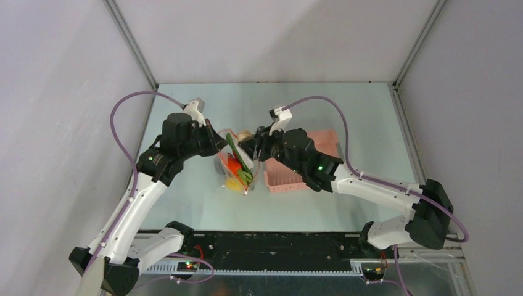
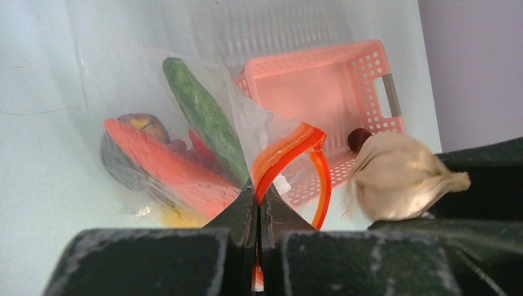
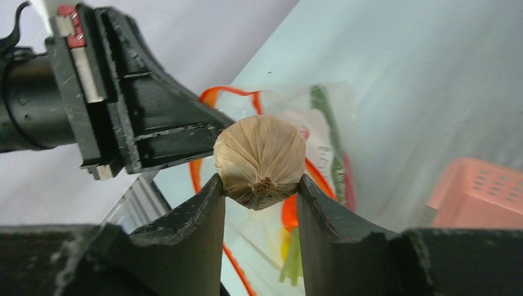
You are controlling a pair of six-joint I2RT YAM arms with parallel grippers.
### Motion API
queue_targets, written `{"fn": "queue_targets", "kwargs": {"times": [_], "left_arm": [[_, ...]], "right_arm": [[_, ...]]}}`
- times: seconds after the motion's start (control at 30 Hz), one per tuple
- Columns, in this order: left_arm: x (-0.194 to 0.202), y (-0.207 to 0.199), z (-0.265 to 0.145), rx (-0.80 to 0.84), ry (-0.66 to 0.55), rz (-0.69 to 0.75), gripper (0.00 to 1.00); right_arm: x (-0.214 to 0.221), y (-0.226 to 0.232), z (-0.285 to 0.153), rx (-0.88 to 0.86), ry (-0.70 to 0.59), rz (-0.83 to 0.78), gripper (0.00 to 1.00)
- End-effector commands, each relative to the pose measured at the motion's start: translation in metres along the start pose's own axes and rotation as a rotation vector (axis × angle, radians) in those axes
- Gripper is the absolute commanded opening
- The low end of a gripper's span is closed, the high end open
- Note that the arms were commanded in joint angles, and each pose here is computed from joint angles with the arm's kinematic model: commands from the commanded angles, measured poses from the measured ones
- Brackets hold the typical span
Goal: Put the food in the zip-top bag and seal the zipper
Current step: Place the fake vegetable in the zipper food storage bag.
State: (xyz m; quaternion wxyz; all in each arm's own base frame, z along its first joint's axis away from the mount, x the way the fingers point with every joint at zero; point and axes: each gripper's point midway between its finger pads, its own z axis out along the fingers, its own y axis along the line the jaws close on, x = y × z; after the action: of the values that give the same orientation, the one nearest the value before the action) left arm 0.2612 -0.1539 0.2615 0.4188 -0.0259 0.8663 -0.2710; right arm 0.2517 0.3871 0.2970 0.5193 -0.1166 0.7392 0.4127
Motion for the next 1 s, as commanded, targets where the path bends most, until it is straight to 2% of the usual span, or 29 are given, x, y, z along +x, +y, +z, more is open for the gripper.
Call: {"fn": "queue_targets", "kwargs": {"times": [0.0, 0.27, 0.4, 0.53, 0.57, 0.6, 0.67, 0.77, 0.97], "left_arm": [[-0.007, -0.01, -0.001, 0.052, -0.019, 0.008, 0.01], [-0.008, -0.009, -0.003, 0.048, -0.032, 0.01, 0.01], [-0.007, -0.011, -0.003, 0.059, -0.023, 0.007, 0.01], [-0.008, -0.01, -0.002, 0.051, -0.03, 0.006, 0.03], [-0.007, -0.01, -0.002, 0.054, -0.026, 0.006, 0.03], [-0.007, -0.011, -0.003, 0.055, -0.025, 0.006, 0.03], [-0.008, -0.01, -0.003, 0.054, -0.028, 0.007, 0.03], [-0.008, -0.01, -0.002, 0.05, -0.029, 0.007, 0.04], [-0.008, -0.008, -0.002, 0.042, -0.03, 0.005, 0.04]], "right_arm": [[0.007, 0.028, 0.011, -0.136, -0.008, -0.02, 0.2], [0.033, 0.024, 0.026, -0.097, 0.073, 0.013, 0.24], [0.048, 0.009, 0.034, -0.017, 0.114, 0.04, 0.36], [0.055, 0.006, 0.035, 0.007, 0.15, 0.027, 0.58], [0.055, 0.005, 0.035, 0.013, 0.149, 0.028, 0.68], [0.056, 0.004, 0.035, 0.018, 0.149, 0.035, 0.74], [0.056, 0.007, 0.034, 0.007, 0.156, 0.039, 0.94], [0.053, 0.011, 0.03, -0.004, 0.16, 0.039, 0.99], [0.048, 0.013, 0.019, -0.021, 0.166, -0.026, 0.99]]}}
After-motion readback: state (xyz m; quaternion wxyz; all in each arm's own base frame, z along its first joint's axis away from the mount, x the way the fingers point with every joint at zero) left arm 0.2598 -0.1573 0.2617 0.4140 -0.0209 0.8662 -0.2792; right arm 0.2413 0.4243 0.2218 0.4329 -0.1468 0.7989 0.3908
